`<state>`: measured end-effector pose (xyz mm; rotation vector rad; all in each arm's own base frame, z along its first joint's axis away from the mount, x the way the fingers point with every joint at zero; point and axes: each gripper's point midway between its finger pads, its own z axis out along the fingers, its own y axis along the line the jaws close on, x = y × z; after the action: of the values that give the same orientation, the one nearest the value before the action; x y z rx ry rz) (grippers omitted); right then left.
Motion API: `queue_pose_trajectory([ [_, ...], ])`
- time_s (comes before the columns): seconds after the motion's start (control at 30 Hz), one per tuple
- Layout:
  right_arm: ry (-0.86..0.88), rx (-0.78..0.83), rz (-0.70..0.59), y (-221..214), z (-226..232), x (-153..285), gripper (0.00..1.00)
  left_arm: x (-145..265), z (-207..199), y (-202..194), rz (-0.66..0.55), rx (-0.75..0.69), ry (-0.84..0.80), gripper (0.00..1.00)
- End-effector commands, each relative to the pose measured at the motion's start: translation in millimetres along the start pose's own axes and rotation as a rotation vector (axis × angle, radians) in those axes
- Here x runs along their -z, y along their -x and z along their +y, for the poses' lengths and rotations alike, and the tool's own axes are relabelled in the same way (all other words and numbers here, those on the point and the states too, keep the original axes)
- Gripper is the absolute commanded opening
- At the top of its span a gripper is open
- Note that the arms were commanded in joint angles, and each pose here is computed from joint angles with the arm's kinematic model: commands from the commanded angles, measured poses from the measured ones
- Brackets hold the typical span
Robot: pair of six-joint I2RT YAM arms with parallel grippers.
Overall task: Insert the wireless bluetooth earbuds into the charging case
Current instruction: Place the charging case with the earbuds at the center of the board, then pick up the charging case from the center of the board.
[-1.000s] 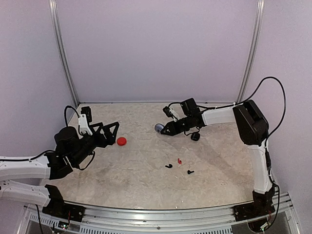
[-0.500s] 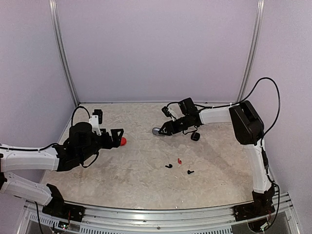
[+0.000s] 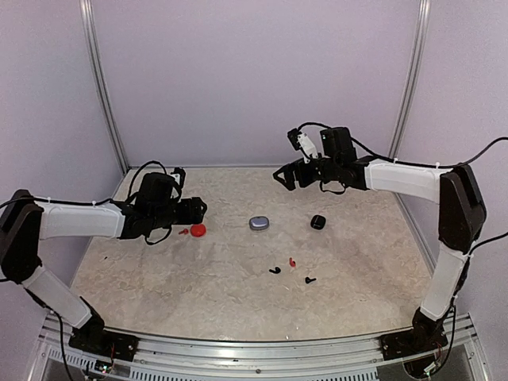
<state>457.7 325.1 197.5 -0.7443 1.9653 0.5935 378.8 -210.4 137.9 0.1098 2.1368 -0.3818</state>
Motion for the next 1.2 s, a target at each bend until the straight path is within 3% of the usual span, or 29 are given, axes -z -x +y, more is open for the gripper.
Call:
queue_pose_trajectory([
  [0.0,-0.196,0.001,-0.192,49.9,-24.4,50.6,1.0,-21.5,0.1,-9.1,0.105,0.053,0.042,0.79],
  [0.3,-0.039,-0.046,-0.219,47.9,12.8,89.3,1.0,-59.2,5.8,-46.7,0.229,0.093,0.152,0.72],
  [0.43,-0.053,-0.086,-0.226,36.3,13.0,99.0,0.99,-69.2,8.7,-55.2,0.252,0.091,0.194,0.71],
  [1.03,-0.036,-0.216,-0.214,22.8,13.9,98.4,1.0,-81.7,24.4,-71.9,0.293,0.079,0.303,0.71],
  [1.17,-0.007,-0.209,-0.232,22.8,18.9,99.4,1.0,-83.6,23.1,-75.2,0.304,0.068,0.296,0.64],
])
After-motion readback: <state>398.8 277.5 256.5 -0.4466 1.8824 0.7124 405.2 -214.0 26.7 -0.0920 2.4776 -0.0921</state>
